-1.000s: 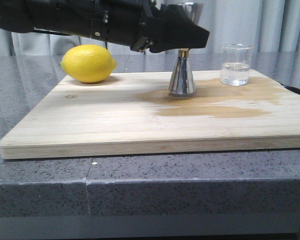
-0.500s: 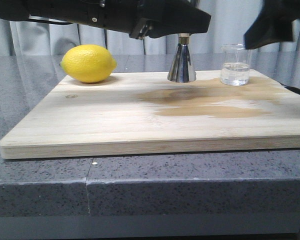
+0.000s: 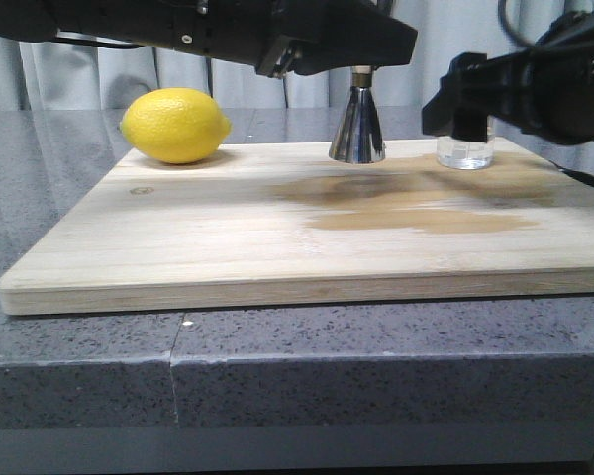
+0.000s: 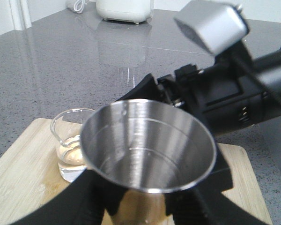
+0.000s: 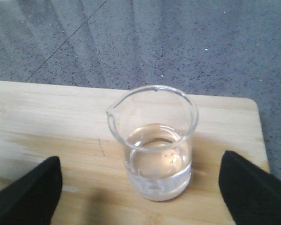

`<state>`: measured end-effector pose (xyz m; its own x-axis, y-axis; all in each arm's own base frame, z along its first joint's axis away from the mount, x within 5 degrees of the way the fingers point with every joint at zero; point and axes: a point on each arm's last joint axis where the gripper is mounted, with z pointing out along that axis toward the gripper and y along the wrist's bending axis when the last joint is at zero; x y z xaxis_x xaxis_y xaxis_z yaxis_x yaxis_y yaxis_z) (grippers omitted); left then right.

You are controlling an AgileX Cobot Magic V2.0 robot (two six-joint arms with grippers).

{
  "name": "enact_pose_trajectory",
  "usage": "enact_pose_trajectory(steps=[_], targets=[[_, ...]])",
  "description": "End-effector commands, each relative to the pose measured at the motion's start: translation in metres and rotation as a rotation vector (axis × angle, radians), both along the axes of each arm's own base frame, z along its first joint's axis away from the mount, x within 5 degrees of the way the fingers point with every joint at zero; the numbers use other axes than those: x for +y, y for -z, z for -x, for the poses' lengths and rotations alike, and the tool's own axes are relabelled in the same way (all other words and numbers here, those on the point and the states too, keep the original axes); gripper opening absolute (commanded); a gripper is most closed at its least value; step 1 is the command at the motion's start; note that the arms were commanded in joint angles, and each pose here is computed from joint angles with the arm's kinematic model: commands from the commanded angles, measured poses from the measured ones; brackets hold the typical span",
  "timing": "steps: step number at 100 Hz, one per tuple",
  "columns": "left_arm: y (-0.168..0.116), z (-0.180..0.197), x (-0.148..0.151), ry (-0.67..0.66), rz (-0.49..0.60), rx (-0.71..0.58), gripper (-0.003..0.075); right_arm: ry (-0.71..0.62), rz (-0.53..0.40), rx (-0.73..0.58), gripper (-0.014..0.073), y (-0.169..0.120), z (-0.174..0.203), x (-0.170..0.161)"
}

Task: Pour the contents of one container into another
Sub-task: 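Reach the right gripper to the glass beaker and grasp it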

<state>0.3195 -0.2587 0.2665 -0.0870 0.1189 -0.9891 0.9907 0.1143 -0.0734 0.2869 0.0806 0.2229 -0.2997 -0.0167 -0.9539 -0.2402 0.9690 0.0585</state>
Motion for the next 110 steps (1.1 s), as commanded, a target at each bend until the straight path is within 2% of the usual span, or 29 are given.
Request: enact_pose_trajectory(steps=[1,52,59,76,89,110], targets=[[-0.041,0.009,0.001,0.023,0.134,-0.036,0.0264,-0.007,-0.035,-0.174,0.0613,-0.018,-0.008,0.003],[-0.041,0.009,0.001,0.023,0.134,-0.036,0.0264,-0.003,-0.054,-0.259,0.0606,0.008,-0.025,0.007],[-0.041,0.009,0.001,0.023,0.134,-0.036,0.0264,-0.003,-0.053,-0.258,0.0566,0.009,-0.025,0.008],[-0.041,0.009,0.001,0.023,0.134,-0.036,0.0264,-0.003,-0.052,-0.253,0.0391,0.01,-0.025,0.008],[-0.041,0.009,0.001,0.023,0.134,-0.036,0.0264,-0.003,-0.051,-0.25,0.0296,0.01,-0.025,0.008],[-0.041,0.009,0.001,0.021,0.133,-0.036,0.0264,-0.004,-0.046,-0.23,0.0277,0.008,-0.024,0.007]])
